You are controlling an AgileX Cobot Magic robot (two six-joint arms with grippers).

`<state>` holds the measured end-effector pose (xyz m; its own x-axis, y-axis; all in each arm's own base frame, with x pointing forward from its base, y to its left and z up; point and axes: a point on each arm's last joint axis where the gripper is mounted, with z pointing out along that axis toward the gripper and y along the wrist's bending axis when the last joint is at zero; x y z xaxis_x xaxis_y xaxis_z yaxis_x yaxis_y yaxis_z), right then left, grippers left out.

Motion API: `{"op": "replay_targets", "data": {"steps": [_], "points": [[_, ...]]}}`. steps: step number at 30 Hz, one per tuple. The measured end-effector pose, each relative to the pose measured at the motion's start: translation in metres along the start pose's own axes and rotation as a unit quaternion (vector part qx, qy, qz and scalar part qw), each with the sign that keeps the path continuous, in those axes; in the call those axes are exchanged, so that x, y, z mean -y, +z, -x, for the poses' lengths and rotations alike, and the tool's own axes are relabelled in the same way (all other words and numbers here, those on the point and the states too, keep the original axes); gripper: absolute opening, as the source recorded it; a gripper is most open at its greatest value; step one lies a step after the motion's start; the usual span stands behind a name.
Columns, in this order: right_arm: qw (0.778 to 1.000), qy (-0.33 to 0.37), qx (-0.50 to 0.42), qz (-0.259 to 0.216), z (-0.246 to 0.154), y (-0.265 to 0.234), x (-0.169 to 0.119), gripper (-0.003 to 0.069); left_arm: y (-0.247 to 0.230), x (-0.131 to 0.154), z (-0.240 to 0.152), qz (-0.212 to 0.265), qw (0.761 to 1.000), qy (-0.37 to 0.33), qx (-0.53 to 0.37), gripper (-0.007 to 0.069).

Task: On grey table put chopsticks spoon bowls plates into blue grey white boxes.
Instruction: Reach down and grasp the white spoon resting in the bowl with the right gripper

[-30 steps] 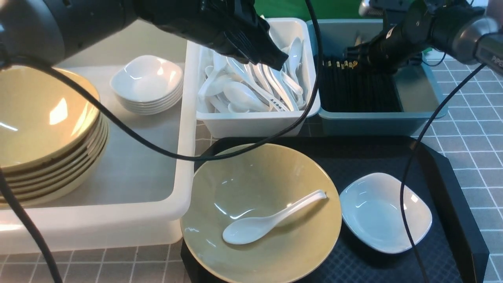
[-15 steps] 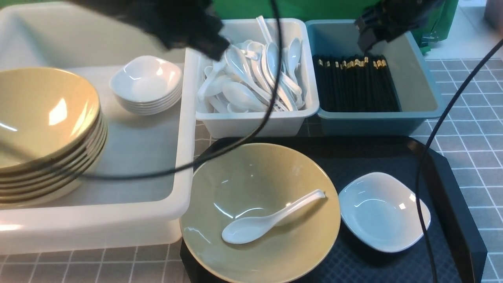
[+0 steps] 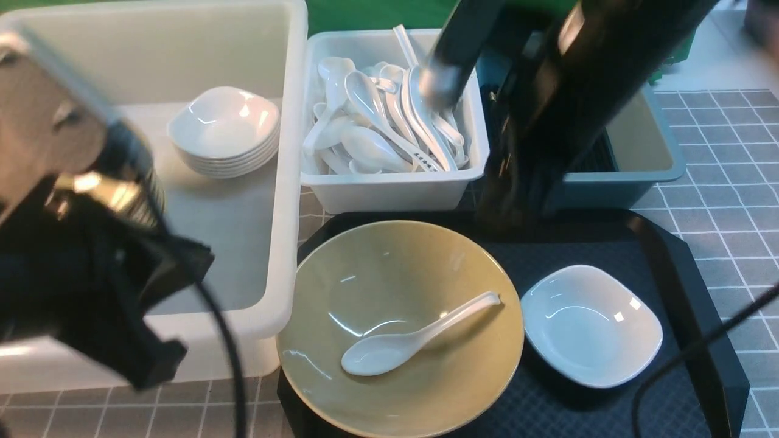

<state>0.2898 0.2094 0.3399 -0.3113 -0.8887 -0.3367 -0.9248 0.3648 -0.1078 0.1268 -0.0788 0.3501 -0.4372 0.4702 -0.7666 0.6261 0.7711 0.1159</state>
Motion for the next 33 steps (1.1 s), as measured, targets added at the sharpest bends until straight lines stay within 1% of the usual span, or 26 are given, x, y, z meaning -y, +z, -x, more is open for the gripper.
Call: {"op": "replay_targets", "data": {"steps": [1,3,4,8,10,15,19,22,25,26,27,28,30,33], "points": [[1.0,-0.018,-0.005,0.007,0.001,0.004,-0.005,0.0465,-0.001,0.001,-0.003,-0.003,1.0,-0.005,0.009,-0.0011],[0.996,-0.086,-0.024,0.032,0.006,0.022,-0.024,0.0465,-0.003,0.005,-0.01,-0.009,0.999,-0.017,0.032,-0.0011],[0.993,-0.104,-0.028,0.038,0.008,0.027,-0.028,0.0465,-0.003,0.006,-0.012,-0.013,0.999,-0.023,0.038,-0.0011],[0.985,-0.158,-0.045,0.058,0.016,0.056,-0.033,0.0465,0.001,0.009,-0.019,-0.025,0.998,-0.041,0.048,-0.0011],[0.983,-0.164,-0.051,0.063,0.016,0.064,-0.032,0.0465,0.003,0.01,-0.021,-0.028,0.998,-0.045,0.045,-0.0011],[0.972,-0.198,-0.092,0.09,0.014,0.11,-0.028,0.0465,0.01,0.013,-0.031,-0.041,0.997,-0.059,0.028,-0.0011],[0.966,-0.21,-0.114,0.094,0.012,0.138,-0.024,0.0463,0.012,0.015,-0.033,-0.046,0.997,-0.063,0.021,-0.0011],[0.965,-0.212,-0.125,0.091,0.01,0.149,-0.022,0.0443,0.012,0.015,-0.033,-0.046,0.997,-0.064,0.021,-0.0011],[0.968,-0.198,-0.134,0.08,0.009,0.156,-0.02,0.0323,0.012,0.015,-0.033,-0.046,0.997,-0.064,0.021,-0.0011],[0.968,-0.197,-0.134,0.079,0.009,0.156,-0.019,0.0302,0.012,0.015,-0.033,-0.046,0.997,-0.064,0.021,-0.0011],[0.968,-0.194,-0.136,0.078,0.009,0.155,-0.019,0.0221,0.012,0.015,-0.033,-0.046,0.997,-0.064,0.021,-0.0011],[0.968,-0.195,-0.138,0.077,0.009,0.155,-0.019,0.016,0.012,0.015,-0.033,-0.046,0.997,-0.064,0.021,-0.0011],[0.969,-0.19,-0.137,0.074,0.011,0.152,-0.018,0.0129,0.012,0.015,-0.033,-0.046,0.997,-0.064,0.022,-0.0011],[0.972,-0.187,-0.126,0.06,0.019,0.139,-0.014,0.0131,0.012,0.015,-0.032,-0.047,0.996,-0.075,0.029,-0.0011]]}}
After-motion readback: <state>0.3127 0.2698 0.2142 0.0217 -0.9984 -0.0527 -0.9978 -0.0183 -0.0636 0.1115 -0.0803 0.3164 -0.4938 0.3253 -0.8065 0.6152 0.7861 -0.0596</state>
